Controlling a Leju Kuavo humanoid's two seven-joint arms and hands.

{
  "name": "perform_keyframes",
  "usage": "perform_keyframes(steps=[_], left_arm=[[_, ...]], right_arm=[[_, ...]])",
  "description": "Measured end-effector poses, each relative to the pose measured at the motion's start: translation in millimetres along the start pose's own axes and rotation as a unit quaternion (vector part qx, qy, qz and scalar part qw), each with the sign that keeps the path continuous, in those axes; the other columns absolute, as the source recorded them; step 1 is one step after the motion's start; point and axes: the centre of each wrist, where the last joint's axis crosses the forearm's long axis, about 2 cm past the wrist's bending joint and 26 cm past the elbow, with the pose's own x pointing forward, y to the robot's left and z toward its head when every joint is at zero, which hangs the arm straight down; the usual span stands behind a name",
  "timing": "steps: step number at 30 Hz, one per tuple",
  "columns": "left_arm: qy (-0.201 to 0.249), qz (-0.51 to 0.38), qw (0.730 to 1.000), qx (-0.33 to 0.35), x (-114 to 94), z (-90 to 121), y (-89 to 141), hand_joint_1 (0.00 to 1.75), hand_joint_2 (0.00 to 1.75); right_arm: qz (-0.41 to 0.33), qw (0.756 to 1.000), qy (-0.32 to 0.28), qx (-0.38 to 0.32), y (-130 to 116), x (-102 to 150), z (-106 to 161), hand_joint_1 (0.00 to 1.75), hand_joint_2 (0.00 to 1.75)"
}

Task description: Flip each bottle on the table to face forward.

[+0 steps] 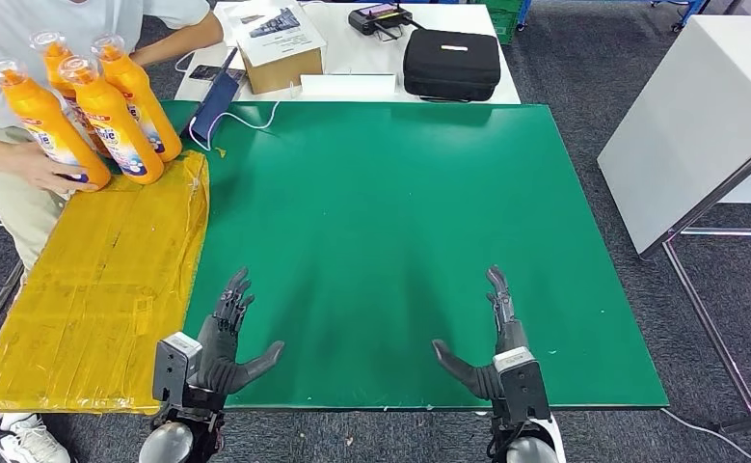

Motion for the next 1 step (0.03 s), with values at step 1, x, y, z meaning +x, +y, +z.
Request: perform_keyframes(steps=[1], left_arm=[[0.000,0.000,1.000,0.000,0.0,0.0,-0.2,0.00,1.75]], right_arm=[[0.000,1.000,0.000,0.000,0.0,0.0,0.0,0.00,1.75]])
